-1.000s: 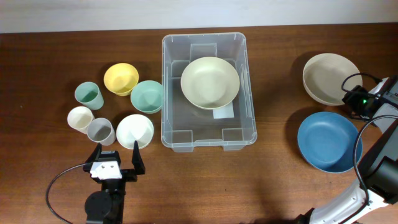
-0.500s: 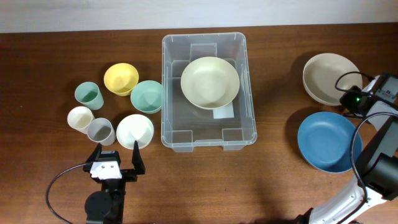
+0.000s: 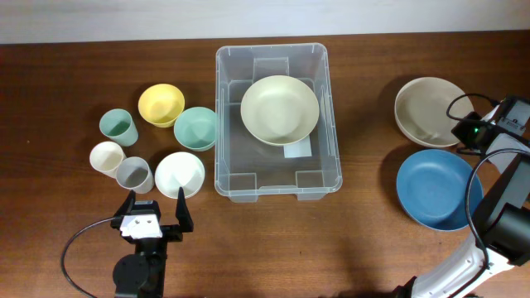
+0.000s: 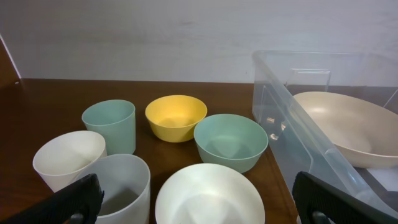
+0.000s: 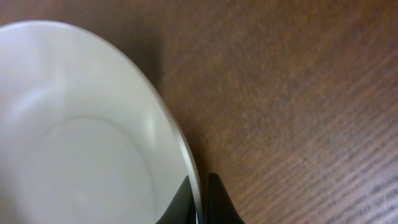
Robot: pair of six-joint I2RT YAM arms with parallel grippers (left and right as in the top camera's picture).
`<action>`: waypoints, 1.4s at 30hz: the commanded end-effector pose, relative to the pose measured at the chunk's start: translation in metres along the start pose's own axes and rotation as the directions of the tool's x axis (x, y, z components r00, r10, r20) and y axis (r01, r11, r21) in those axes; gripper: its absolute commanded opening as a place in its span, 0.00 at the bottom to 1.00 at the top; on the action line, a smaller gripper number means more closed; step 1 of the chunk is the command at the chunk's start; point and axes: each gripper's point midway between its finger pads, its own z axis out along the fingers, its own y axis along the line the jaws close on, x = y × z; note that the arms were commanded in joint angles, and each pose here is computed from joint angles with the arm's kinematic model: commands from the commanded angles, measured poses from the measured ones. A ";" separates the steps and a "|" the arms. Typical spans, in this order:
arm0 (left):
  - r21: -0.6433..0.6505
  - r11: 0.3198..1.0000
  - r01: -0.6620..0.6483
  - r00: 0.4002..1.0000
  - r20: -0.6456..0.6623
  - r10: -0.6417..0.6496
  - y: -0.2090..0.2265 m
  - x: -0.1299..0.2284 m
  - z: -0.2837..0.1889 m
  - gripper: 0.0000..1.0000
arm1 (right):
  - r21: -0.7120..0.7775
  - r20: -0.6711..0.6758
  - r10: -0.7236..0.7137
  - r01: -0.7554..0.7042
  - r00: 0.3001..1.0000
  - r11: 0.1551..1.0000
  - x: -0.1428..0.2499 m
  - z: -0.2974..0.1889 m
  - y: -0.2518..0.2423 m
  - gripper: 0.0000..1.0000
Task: Pack container
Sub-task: 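Lift the second cream bowl and stack it onto the first in the container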
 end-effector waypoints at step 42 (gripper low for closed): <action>0.004 1.000 -0.019 1.000 -0.006 0.019 0.000 0.004 0.001 1.00 | -0.304 0.426 -0.667 0.791 0.611 0.531 0.125 -0.146 0.400 0.04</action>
